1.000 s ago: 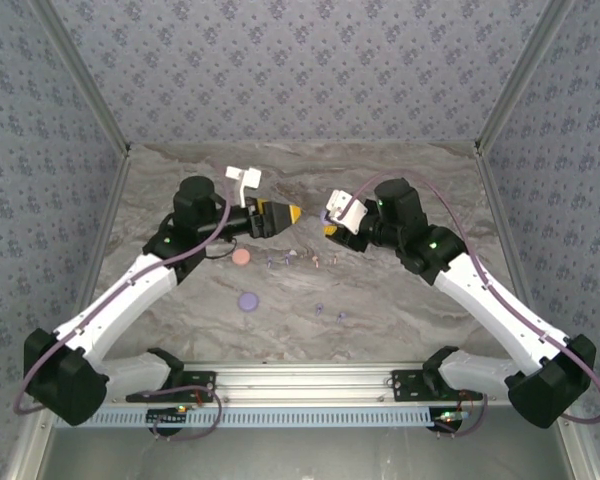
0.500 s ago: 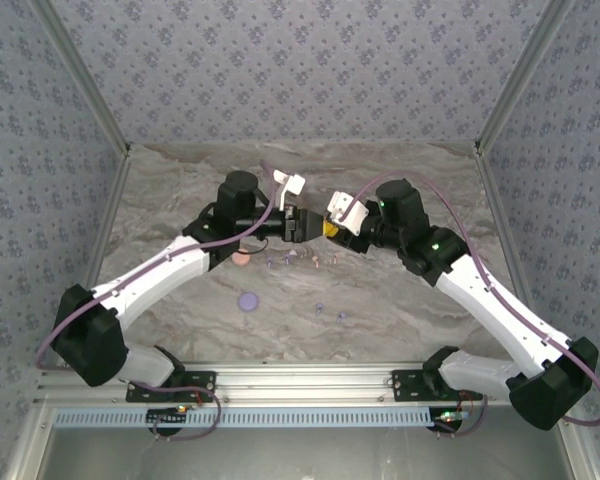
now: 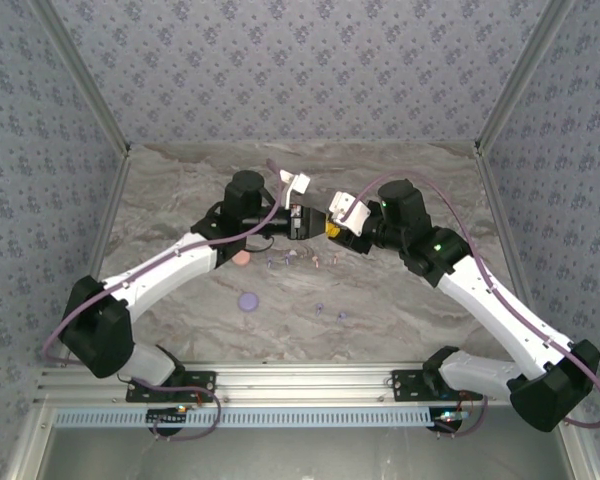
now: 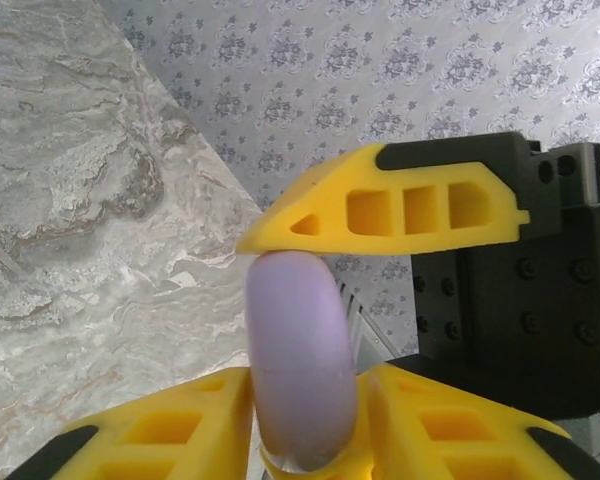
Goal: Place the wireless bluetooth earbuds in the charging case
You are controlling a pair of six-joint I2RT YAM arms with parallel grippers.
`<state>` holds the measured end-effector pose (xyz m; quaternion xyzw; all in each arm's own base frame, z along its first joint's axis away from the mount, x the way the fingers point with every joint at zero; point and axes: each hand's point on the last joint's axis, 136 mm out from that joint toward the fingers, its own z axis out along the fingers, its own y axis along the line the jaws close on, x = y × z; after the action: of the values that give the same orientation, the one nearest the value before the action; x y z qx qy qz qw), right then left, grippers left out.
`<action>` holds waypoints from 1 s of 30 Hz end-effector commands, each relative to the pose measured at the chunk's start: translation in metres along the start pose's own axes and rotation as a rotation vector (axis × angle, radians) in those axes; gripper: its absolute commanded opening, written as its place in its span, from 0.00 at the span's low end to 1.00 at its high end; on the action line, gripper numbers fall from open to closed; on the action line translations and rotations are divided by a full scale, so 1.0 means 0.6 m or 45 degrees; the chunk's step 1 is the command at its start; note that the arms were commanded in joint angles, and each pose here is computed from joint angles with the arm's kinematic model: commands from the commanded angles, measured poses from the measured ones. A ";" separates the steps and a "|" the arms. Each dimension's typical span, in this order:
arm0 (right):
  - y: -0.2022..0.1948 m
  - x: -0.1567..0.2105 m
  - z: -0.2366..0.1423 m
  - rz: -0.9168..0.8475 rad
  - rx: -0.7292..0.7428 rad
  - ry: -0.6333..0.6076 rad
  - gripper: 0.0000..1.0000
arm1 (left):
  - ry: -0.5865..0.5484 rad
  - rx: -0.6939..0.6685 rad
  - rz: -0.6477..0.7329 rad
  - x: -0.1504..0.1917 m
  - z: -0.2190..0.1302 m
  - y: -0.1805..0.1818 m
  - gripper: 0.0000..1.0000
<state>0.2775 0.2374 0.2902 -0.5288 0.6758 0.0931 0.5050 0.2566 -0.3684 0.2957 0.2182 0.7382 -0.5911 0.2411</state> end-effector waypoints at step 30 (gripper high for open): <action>-0.032 -0.030 -0.080 0.583 -0.244 -0.363 1.00 | -0.330 -0.039 0.766 -0.017 -0.052 -0.048 0.05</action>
<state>0.2684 0.1964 0.3149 -0.3806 0.7112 0.3083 0.5043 0.2561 -0.3450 0.3038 0.3083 0.6643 -0.5104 0.4508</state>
